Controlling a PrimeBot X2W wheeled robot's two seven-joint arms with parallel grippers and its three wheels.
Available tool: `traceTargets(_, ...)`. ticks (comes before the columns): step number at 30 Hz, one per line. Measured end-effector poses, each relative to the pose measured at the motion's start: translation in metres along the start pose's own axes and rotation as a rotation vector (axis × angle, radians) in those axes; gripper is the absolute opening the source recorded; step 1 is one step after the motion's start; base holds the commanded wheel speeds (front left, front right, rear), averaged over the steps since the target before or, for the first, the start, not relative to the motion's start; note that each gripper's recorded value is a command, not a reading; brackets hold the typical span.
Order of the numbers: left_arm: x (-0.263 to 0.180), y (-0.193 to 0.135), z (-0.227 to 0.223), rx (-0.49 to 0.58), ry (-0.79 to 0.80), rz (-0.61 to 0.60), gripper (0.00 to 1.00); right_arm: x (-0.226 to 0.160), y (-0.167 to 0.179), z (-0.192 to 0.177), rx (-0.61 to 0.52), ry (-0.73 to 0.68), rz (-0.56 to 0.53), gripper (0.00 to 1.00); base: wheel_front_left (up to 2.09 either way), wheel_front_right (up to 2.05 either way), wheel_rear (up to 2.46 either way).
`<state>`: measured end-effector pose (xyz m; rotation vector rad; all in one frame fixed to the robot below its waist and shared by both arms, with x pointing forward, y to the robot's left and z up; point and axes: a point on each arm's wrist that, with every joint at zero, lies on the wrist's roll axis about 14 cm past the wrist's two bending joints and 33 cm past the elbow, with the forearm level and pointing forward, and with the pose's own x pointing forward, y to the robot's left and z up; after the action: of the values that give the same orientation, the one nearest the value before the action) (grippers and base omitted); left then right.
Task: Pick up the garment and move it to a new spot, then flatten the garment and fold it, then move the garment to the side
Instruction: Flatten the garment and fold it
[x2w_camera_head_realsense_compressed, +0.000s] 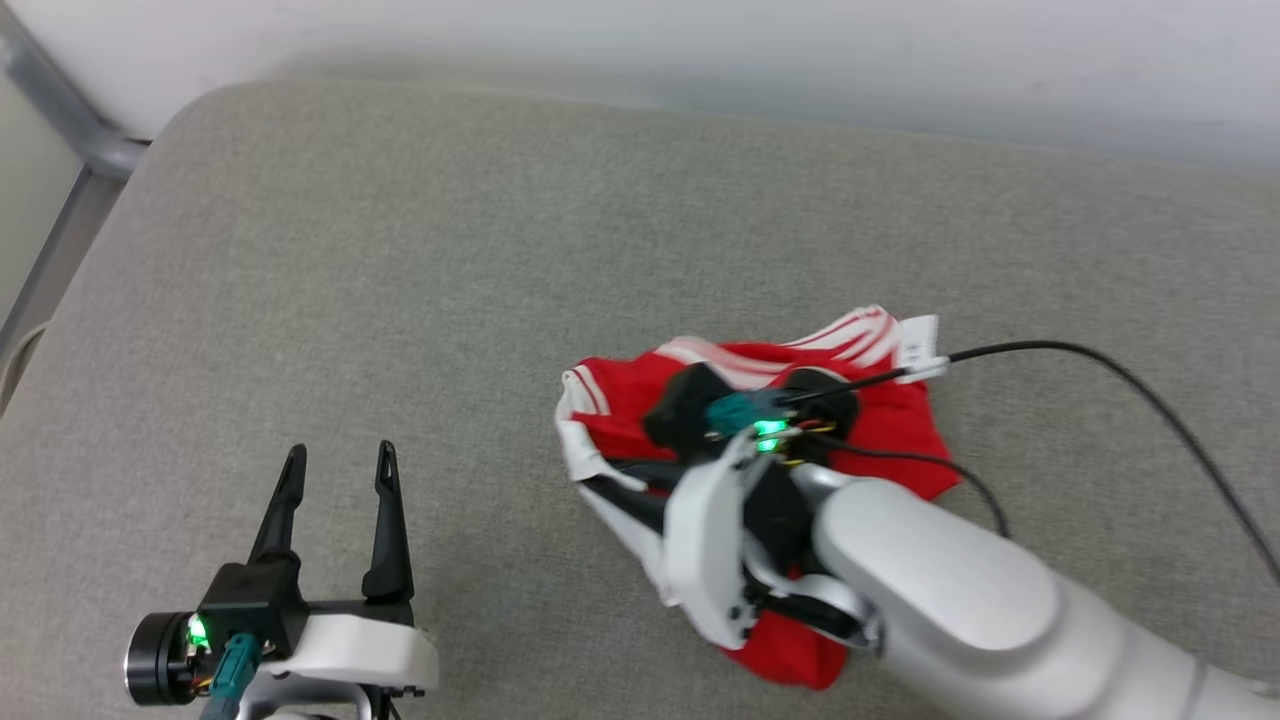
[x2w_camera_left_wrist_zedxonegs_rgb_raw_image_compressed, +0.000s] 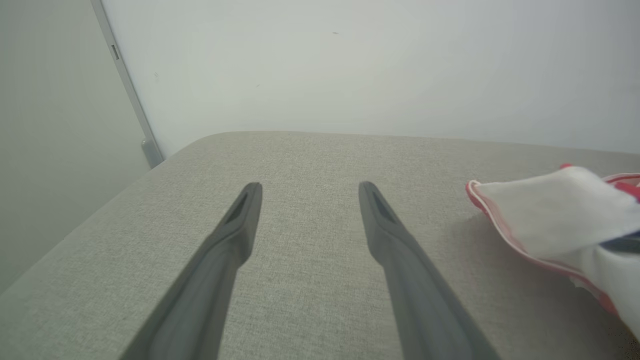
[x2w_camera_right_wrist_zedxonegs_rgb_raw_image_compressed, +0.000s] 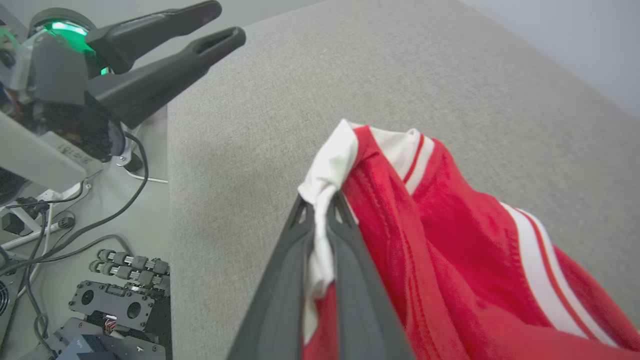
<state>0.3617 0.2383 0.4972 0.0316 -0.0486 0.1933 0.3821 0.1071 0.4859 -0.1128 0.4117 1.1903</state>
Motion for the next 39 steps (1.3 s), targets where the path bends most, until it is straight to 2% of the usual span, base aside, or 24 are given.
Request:
traceTargets(3,0.002,0.004,-0.002,0.001,0.008,0.015,1.00,0.027,0.015,-0.014,-0.047,0.055,0.049,0.00,0.00,0.00,0.00)
traceTargets(6,0.001,0.007,-0.007,0.000,0.024,0.032,1.00,0.046,0.033,-0.036,-0.048,0.125,0.099,0.00,0.00,0.00,0.00)
traceTargets(12,0.003,0.015,-0.015,0.001,0.049,0.060,1.00,0.054,0.032,-0.095,-0.018,0.305,0.100,0.00,0.00,0.00,0.00)
traceTargets(16,0.005,0.015,-0.018,0.003,0.056,0.065,1.00,0.055,0.037,-0.106,0.010,0.327,0.113,0.00,0.00,0.00,0.00)
traceTargets(17,0.006,0.014,-0.018,0.002,0.056,0.065,1.00,0.055,0.041,-0.102,0.013,0.311,0.122,0.44,0.00,0.00,0.00)
traceTargets(18,0.007,0.014,-0.018,0.003,0.055,0.064,1.00,0.055,0.043,-0.098,0.017,0.295,0.127,1.00,0.00,0.00,0.00)
traceTargets(23,0.011,0.011,-0.014,0.006,0.040,0.045,1.00,0.054,0.042,-0.057,0.011,0.107,0.119,1.00,0.00,0.00,0.00)
traceTargets(27,0.007,0.008,-0.008,0.014,0.023,0.033,1.00,0.042,0.026,-0.015,-0.005,-0.081,0.069,1.00,0.00,0.00,0.00)
traceTargets(30,0.005,0.007,-0.004,0.015,0.009,0.026,1.00,0.018,-0.009,0.005,-0.031,-0.185,-0.035,1.00,0.00,0.00,0.00)
traceTargets(34,0.002,0.003,0.001,0.012,-0.006,0.007,1.00,-0.031,-0.069,0.027,-0.101,-0.314,-0.238,1.00,0.00,0.00,0.00)
traceTargets(39,-0.001,-0.006,0.008,0.010,-0.027,-0.024,1.00,-0.091,-0.109,0.028,-0.093,-0.416,-0.455,1.00,0.00,0.00,0.00)
